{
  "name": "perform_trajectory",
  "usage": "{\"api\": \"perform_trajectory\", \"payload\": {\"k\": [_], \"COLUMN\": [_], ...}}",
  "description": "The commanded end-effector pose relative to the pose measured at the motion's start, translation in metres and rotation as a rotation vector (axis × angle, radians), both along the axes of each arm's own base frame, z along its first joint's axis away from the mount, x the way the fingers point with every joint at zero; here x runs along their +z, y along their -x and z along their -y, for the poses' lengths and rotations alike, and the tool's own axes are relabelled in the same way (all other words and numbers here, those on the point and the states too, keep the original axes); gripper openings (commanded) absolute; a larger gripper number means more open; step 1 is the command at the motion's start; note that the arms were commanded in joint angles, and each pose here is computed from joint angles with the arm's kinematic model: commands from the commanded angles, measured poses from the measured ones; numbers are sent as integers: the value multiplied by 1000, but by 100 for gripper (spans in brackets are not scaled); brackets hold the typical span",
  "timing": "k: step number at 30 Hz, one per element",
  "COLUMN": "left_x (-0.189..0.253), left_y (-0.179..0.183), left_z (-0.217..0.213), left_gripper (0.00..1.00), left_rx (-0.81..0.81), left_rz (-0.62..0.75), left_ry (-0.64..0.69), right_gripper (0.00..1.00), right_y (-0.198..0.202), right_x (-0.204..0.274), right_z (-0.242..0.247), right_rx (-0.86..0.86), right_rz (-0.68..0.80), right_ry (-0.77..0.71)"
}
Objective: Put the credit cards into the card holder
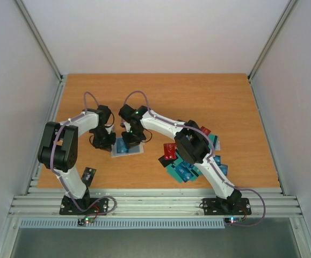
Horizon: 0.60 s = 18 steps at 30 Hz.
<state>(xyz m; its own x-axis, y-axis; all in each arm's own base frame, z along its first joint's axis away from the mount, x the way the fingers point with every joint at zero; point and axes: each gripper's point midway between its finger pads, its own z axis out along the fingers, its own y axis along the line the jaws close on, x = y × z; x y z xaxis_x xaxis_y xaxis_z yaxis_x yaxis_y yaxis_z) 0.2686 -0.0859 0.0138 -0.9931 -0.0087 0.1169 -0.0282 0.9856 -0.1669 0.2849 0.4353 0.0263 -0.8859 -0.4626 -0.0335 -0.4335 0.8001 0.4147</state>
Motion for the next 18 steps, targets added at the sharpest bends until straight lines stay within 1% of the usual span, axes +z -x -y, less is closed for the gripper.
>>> {"api": "perform_trajectory", "payload": {"k": [1,10,14,18], "left_x": [-14,-15,-11,-9], "left_y": [-3,-3,-5,-6], "left_z": [10,11,11,12], "left_gripper": [5,5,5,5], "left_rx": [-14,-12,-11,-12], "left_rz": [-13,-11,2,11], "left_ry": [46,55,54,61], "right_gripper": [1,2,2,1], "right_y": [5,11,11,2], "right_x": [-1,17,20,32], "right_z": [-10,-26,-20,-7], "right_rx": [40,133,151,120], "right_rz": [4,8,30,69], "right_ry": [-2,-124,-103,-81]}}
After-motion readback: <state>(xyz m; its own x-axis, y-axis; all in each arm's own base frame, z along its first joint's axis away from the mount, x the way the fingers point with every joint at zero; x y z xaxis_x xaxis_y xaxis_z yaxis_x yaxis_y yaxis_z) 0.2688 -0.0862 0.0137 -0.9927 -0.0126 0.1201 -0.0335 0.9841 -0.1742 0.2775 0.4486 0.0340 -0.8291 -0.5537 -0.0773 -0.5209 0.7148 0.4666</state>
